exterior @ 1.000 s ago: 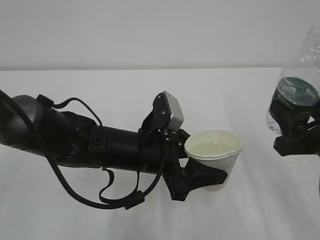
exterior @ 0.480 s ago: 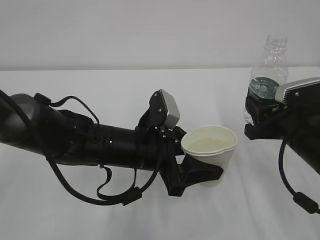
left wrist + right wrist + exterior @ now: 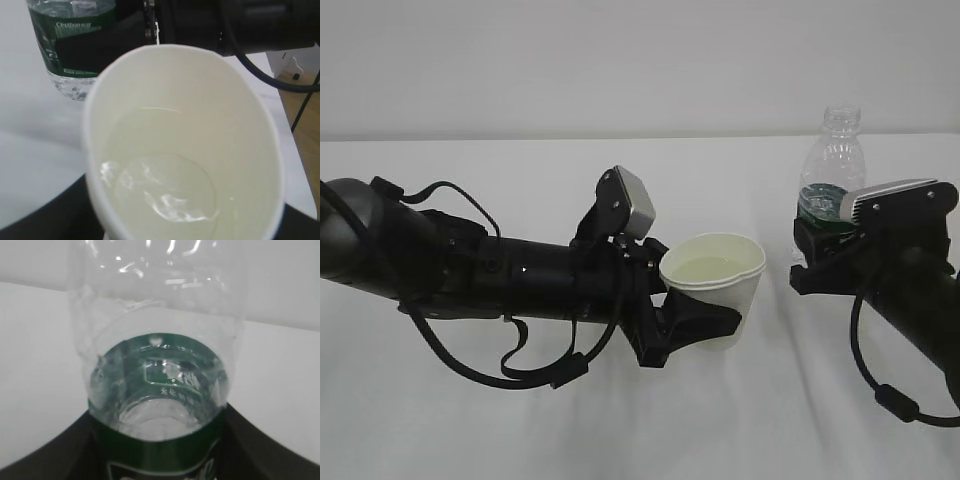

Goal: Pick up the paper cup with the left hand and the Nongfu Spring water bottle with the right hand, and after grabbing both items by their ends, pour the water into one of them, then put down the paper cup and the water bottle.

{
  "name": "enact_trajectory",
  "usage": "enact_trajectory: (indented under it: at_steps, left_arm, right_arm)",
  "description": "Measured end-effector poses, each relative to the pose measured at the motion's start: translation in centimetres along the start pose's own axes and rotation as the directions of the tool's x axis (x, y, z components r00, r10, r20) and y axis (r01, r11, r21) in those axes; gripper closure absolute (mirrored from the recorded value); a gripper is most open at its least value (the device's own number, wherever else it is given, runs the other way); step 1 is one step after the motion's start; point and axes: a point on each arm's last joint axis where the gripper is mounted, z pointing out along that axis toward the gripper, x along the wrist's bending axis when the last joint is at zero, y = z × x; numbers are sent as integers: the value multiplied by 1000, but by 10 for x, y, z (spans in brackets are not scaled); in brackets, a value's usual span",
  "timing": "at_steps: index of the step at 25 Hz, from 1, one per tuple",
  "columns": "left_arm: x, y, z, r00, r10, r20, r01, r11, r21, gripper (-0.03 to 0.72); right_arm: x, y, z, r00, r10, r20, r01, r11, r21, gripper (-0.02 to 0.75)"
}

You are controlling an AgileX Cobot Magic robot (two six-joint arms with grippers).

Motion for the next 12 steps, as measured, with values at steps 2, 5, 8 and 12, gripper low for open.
enact_trajectory:
  at_steps: [2, 5, 8, 12]
  left_arm:
    - [1, 0, -1, 1000, -1, -2, 1, 1000, -1, 236]
    - [1, 0, -1, 1000, -1, -3, 1, 1000, -1, 236]
    - [1, 0, -1, 1000, -1, -3, 1, 1000, -1, 236]
    - [1, 0, -1, 1000, -1, -3, 1, 1000, -1, 236]
  right_arm:
    - [0, -3, 3, 1000, 5, -1, -5, 1000, 9, 318]
    - [1, -6, 10, 1000, 15, 1, -15, 1000, 12, 318]
    - [1, -11, 18, 999, 38, 2, -38, 999, 21, 318]
    - [2, -18, 29, 999, 54, 2, -54, 998, 29, 318]
